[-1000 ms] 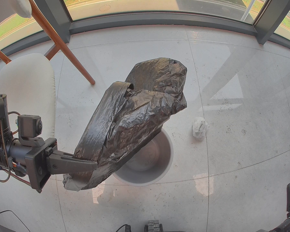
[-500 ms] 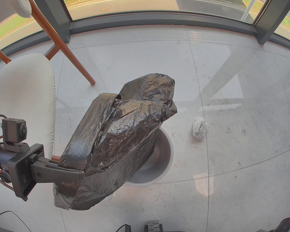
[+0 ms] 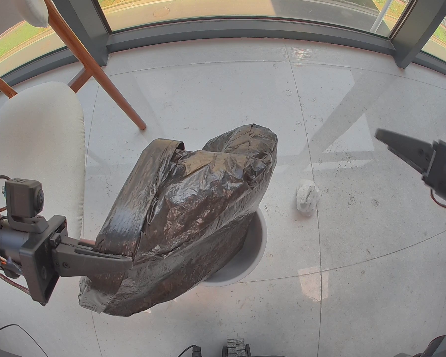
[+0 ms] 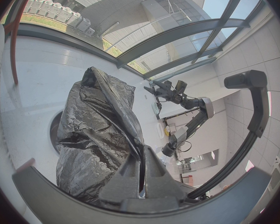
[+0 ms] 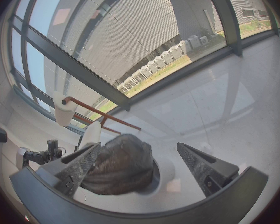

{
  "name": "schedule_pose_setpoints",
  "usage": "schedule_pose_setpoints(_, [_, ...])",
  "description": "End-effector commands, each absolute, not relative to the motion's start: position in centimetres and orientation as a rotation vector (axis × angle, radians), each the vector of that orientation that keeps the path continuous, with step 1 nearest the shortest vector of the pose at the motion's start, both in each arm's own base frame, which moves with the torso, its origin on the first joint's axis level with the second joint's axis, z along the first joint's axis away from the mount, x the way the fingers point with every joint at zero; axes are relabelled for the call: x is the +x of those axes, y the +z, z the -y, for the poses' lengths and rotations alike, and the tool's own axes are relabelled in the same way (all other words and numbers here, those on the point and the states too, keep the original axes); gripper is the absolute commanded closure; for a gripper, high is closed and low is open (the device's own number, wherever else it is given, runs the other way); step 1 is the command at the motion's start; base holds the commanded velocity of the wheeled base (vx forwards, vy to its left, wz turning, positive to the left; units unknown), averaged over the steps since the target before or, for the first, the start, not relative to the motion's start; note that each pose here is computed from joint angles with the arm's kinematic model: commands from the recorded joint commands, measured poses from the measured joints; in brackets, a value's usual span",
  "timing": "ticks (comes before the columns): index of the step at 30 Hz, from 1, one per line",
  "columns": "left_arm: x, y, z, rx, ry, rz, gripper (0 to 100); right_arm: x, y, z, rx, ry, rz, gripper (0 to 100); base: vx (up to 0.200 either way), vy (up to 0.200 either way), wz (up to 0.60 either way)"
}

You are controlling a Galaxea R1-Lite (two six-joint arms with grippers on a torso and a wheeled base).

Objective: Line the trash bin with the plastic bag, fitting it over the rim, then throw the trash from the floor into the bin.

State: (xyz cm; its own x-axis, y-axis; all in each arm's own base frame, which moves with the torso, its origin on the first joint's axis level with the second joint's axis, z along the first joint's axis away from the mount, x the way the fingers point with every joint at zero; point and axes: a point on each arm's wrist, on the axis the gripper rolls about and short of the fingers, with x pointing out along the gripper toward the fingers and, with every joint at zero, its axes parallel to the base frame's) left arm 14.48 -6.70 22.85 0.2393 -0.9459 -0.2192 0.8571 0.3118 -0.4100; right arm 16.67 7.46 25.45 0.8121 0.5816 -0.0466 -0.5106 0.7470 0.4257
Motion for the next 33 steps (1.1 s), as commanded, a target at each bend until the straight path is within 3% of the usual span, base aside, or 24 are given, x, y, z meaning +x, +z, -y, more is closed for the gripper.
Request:
schedule_pose_setpoints(1, [15.1, 21.9, 7.4, -0.167, -1.174, -0.501, 100, 26.7, 21.3, -12.4, 0.432, 0.663, -0.228, 100, 0.0, 0.0, 0.0])
schedule_pose_setpoints(12, [14.8, 21.7, 7.7, -0.156, -1.177, -0.507, 100, 33.4, 21.1, -16.4, 0.444, 0.698, -0.148, 100, 0.0, 0.0, 0.0])
schedule_pose_setpoints(26, [14.7, 21.8, 8.1, -0.145, -1.181, -0.508, 100, 31.7, 19.2, -23.2, 0.446, 0.873, -0.216, 100, 0.0, 0.0, 0.0])
schedule_pose_setpoints(33, [15.0, 21.9, 8.0, -0.127, -1.1, -0.501, 100, 29.5, 11.1, -23.7, 0.317, 0.885, -0.353, 100, 0.0, 0.0, 0.0])
